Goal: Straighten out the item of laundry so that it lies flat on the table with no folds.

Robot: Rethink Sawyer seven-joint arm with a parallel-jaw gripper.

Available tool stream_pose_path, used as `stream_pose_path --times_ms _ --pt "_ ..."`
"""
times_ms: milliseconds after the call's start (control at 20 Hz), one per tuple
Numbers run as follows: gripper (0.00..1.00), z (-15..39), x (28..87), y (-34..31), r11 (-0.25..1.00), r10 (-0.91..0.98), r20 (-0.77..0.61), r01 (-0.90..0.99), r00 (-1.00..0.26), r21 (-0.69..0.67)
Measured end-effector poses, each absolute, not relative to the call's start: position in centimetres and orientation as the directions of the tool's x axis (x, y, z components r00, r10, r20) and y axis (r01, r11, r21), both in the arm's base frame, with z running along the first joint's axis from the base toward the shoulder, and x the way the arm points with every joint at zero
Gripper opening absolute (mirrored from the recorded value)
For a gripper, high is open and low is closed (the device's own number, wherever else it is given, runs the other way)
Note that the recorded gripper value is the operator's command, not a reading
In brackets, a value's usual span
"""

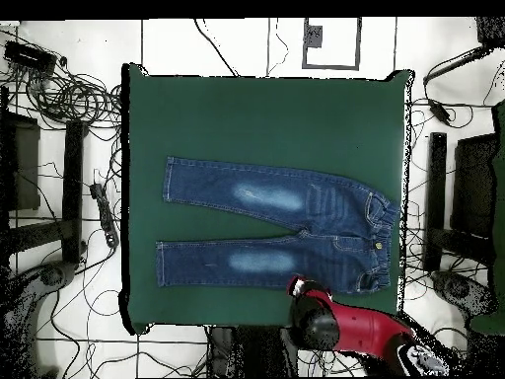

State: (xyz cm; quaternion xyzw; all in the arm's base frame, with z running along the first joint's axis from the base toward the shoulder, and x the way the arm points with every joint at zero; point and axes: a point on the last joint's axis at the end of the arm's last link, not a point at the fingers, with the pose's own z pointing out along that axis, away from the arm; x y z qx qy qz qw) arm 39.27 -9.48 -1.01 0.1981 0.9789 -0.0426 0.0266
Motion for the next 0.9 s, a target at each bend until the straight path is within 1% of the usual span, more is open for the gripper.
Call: stream_pose_path --times_ms 450,900 --pt "0.00 -0.8 37.5 -4.9 0.913 0.401 -0.006 0.400 -0.916 -0.085" --pt "0.00 -2.6 35.7 -4.3 0.910 0.410 0.031 0.406 -0.912 -0.083"
